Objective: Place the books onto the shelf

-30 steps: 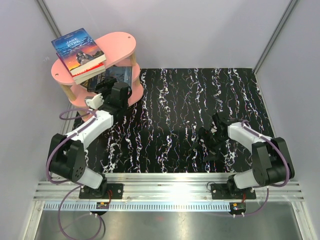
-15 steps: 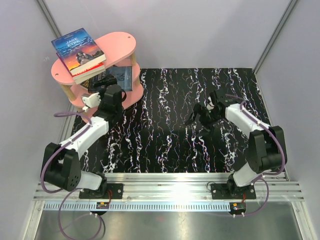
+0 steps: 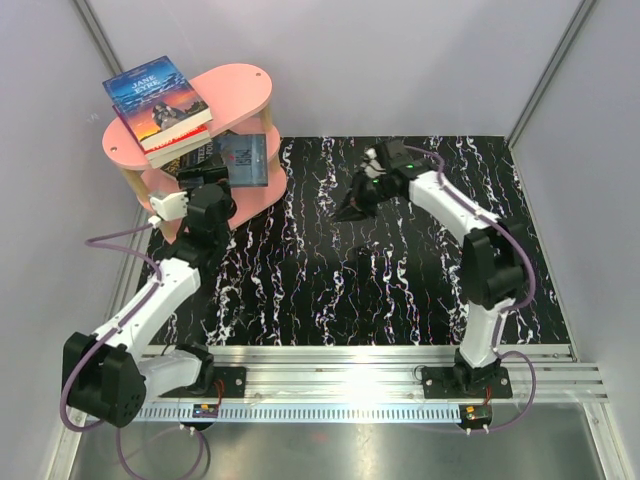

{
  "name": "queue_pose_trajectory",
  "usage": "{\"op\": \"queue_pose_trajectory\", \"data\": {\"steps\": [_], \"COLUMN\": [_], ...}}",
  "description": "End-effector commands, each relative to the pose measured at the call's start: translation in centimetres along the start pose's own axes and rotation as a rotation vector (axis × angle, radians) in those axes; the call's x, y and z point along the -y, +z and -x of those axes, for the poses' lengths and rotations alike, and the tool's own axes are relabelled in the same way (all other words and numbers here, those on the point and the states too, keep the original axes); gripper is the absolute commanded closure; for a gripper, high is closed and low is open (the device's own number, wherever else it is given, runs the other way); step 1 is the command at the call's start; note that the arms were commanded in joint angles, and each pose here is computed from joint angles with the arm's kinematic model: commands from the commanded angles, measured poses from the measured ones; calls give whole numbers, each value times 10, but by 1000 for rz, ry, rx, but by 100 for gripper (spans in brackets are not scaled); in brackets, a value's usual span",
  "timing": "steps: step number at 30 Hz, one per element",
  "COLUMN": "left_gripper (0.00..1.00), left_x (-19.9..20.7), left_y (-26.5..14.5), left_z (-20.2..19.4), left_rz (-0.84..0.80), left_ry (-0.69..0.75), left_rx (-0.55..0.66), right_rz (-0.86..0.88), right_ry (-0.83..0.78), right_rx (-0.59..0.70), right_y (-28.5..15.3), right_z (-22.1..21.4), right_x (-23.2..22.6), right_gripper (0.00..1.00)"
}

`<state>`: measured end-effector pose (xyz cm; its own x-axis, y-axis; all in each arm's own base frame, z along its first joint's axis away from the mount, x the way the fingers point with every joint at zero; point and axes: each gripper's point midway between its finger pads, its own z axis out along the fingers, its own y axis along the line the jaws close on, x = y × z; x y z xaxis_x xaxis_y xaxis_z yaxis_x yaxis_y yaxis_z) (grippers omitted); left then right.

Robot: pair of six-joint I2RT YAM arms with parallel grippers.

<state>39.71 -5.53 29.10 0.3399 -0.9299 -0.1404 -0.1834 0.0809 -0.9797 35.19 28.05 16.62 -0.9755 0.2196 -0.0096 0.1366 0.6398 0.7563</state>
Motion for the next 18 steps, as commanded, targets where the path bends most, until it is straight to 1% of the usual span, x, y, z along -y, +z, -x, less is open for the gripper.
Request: {"op": "queue_pose_trajectory", "data": {"steps": [1, 2, 3, 4, 5, 6, 8, 9, 10, 11, 14, 15, 18], "left_gripper": [1, 1, 1, 1, 1, 1, 1, 1, 1, 1, 1, 1, 1], "left_x": [4, 5, 7, 10, 8, 6, 4, 3, 1, 3, -4, 1, 4], "left_y": [-3, -5, -7, -11, -14, -17, -27, -30, -34, -40, -47, -53, -63], "left_z": [1, -1, 0, 3, 6, 8, 18, 23, 32, 47, 69, 77, 92], "left_rz": [-15, -12, -15, -20, -4, -2, 0, 2, 9, 3, 19, 4, 1], "left_ry": [2, 17, 33, 65, 93, 135, 176, 201, 226, 236, 280, 279, 356], "left_rx": [-26, -44, -50, -57, -68, -73, -80, -69, -49, -19, 15, 25, 42], "right_rz": [120, 129, 160, 149, 175, 201, 221, 254, 249, 270, 311, 320, 347], "right_ry": [-85, -96, -118, -99, -102, -100, -78, -87, -81, -87, -69, -75, -45], "right_rx": [-73, -78, -70, -95, -90, -106, -135, -130, -144, -145, -175, -178, -185], "right_y": [29, 34, 34, 49, 49, 52, 66, 62, 71, 70, 81, 84, 95], "right_z": [-19, -19, -16, -13, -9, -8, -4, 0, 0, 0, -2, -4, -1], "right_x": [-67, -76, -95, -91, -107, -113, -117, -133, -131, -142, -152, -156, -161], "right_gripper": [85, 92, 96, 99, 100, 100, 100, 100, 100, 100, 100, 100, 100]}}
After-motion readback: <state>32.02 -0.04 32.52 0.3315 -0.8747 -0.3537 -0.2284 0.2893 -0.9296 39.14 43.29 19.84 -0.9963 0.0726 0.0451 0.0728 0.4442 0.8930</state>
